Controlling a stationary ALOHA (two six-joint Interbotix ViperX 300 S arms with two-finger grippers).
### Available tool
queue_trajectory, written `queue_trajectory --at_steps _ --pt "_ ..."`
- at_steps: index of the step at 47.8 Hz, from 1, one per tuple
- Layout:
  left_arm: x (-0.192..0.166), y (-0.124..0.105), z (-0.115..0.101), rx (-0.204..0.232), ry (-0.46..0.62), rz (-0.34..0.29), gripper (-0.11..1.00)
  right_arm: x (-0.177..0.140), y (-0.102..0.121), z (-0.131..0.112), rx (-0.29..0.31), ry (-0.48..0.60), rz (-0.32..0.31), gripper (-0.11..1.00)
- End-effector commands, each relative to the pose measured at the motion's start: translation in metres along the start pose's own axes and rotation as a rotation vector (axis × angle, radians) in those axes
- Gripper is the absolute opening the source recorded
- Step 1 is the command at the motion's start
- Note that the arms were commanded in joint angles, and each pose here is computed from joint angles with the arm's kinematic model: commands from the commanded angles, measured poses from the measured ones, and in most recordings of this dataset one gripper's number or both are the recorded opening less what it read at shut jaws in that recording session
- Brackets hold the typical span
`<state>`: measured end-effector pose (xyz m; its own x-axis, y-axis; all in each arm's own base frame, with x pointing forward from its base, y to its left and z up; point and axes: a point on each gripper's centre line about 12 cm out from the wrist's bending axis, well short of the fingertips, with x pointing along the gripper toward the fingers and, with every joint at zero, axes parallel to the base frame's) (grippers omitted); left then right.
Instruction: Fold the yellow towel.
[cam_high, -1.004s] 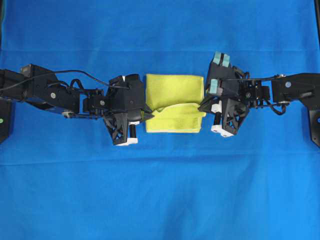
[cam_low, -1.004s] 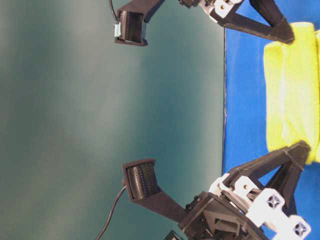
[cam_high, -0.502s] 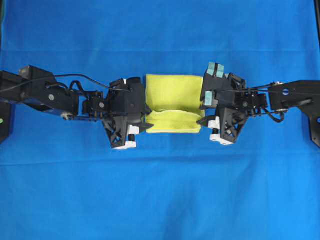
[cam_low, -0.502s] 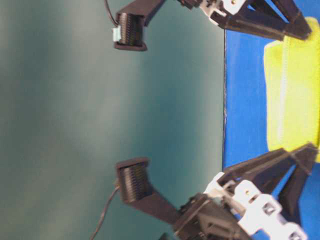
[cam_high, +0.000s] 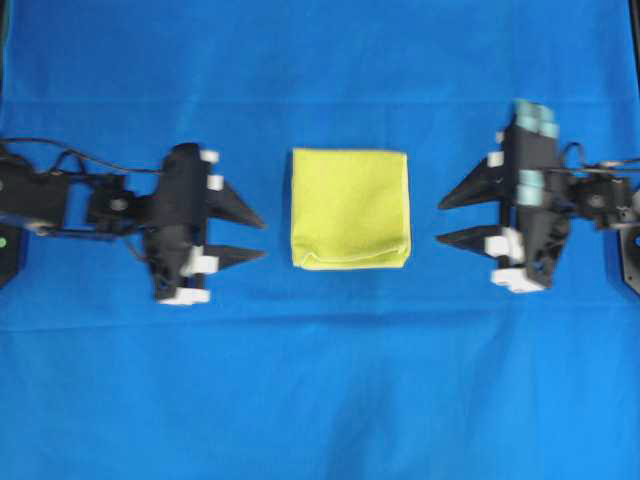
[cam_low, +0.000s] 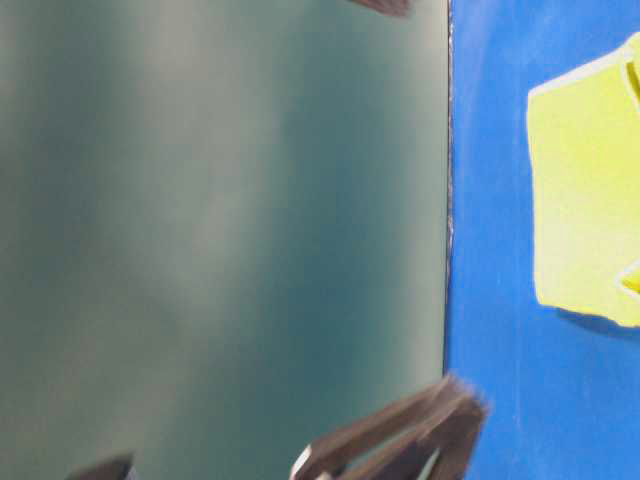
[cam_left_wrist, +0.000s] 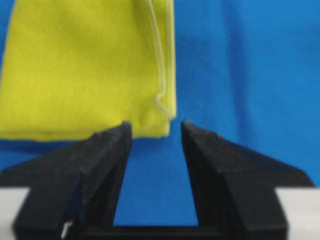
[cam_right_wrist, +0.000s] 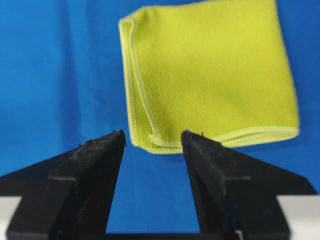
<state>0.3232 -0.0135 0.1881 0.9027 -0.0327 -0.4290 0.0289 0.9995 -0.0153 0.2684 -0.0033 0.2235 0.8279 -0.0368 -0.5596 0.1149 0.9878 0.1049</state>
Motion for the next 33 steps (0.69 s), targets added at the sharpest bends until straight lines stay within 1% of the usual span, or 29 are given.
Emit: queue_trajectory --at_steps 1,9,15,18,24,33 --pt "-0.020 0.000 0.011 0.001 -0.077 -0.001 0.41 -0.019 -0.005 0.011 0.001 -0.093 -0.002 0.55" --pt "-0.060 0.002 0.002 -0.002 -0.152 0.004 0.41 -0.047 -0.019 0.007 -0.003 -0.183 -0.045 0.55" --pt "-0.085 0.003 -0.003 -0.004 -0.201 0.004 0.41 -0.060 -0.028 -0.004 0.000 -0.220 -0.076 0.55" --pt "-0.098 0.003 -0.007 -0.005 -0.224 0.006 0.41 -0.066 -0.033 -0.013 0.005 -0.236 -0.090 0.55" --pt "-0.117 0.006 -0.021 -0.009 -0.241 0.017 0.41 -0.075 -0.038 -0.032 0.016 -0.290 -0.098 0.55" --pt "-0.137 0.008 -0.047 -0.014 -0.275 0.028 0.41 -0.076 -0.041 -0.057 0.041 -0.380 -0.081 0.55"
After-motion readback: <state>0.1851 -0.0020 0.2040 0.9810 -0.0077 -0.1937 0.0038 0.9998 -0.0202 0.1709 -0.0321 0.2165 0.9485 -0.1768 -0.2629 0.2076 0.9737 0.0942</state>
